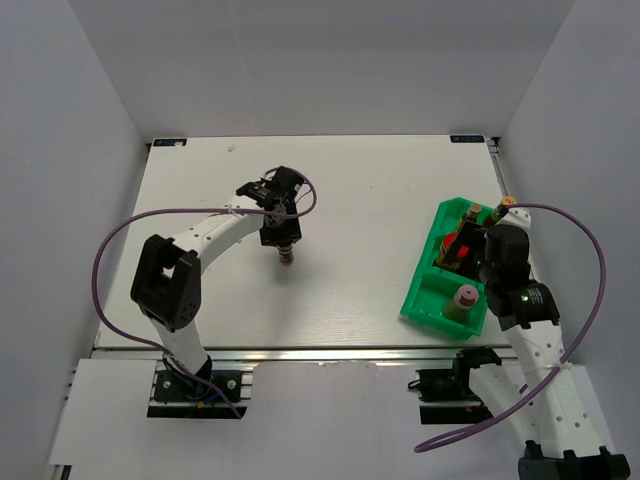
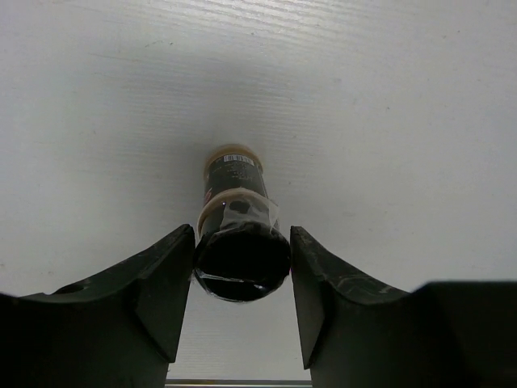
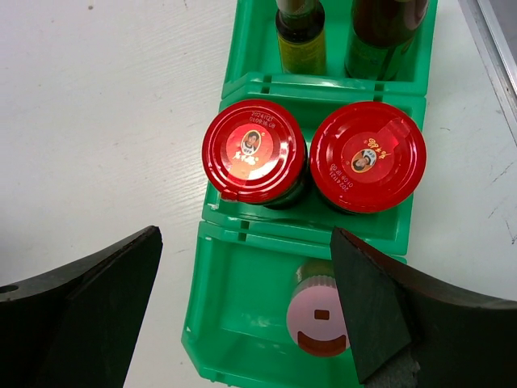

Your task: Organize the condiment bottles

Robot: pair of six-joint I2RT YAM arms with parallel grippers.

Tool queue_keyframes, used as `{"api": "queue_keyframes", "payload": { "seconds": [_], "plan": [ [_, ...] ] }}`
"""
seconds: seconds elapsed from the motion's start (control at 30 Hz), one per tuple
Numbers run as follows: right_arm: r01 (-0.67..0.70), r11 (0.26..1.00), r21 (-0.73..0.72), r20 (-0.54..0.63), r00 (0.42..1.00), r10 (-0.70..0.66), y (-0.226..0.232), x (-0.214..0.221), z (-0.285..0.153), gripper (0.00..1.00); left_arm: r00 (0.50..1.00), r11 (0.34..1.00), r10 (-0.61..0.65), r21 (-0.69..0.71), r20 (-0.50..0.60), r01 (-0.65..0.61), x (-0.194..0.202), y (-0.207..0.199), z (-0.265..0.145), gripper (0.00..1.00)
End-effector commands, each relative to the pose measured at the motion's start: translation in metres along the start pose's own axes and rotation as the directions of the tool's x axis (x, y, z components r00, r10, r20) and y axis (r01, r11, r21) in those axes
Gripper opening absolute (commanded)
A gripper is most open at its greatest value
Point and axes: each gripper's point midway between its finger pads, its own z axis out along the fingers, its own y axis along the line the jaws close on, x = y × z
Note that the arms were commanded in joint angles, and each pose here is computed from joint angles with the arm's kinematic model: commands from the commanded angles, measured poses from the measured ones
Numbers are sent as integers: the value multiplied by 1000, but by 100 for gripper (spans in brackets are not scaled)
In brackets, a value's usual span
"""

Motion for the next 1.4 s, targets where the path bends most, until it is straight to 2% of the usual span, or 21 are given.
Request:
{"api": "queue_keyframes", "payload": {
  "seconds": [0.0, 0.13, 0.17, 0.27, 0.4, 0.57, 0.67, 0.73, 0.87, 0.93, 1.0, 1.1, 1.37],
  "plan": [
    [3, 1000, -23, 49, 999, -2, 3, -7, -2, 89, 999, 999, 28, -24, 29, -27, -9, -3, -11, 59],
    [2, 1000, -29, 56, 998, -1, 3, -8, -3, 89, 998, 998, 57, -18, 16, -56, 0, -11, -11, 49],
    [2, 999, -34, 56, 998, 0, 4, -8, -3, 89, 998, 998, 63, -20, 8, -63, 2, -12, -10, 40],
    [2, 999, -53, 55, 998, 1, 8, -8, -2, 89, 997, 997, 81, -7, 17, -81, 1, -20, -19, 26],
    [4, 998, -67, 71, 997, 1, 9, -11, -5, 89, 989, 988, 120, 90, 83, -128, -10, -48, -43, 20],
    [3, 996, -89, 86, 996, 5, 12, -13, -7, 89, 956, 908, 227, 315, 184, -276, -4, -119, -85, 20],
    [0, 995, -97, 102, 995, 10, 14, -17, -11, 89, 928, 855, 296, 369, 226, -363, 4, -158, -101, 19],
    [-14, 996, -83, 133, 991, 25, 10, -23, -15, 89, 913, 828, 343, 387, 221, -405, 13, -177, -97, 18],
    [-160, 986, 50, 258, 955, 143, -18, -48, -35, 89, 870, 759, 419, 426, 259, -493, 30, -222, -110, 17],
    [-260, 958, 120, 344, 916, 205, -37, -61, -51, 89, 857, 740, 451, 433, 249, -515, 40, -236, -105, 17],
    [-361, 919, 161, 442, 859, 260, -54, -79, -73, 89, 837, 695, 478, 468, 267, -546, 50, -254, -119, 17],
    [-432, 878, 209, 509, 814, 279, -72, -86, -92, 89, 813, 645, 519, 503, 263, -575, 70, -272, -122, 17],
    [-413, 879, 238, 492, 832, 257, -76, -80, -91, 89, 756, 533, 587, 565, 288, -630, 114, -307, -135, 19]
  ]
}}
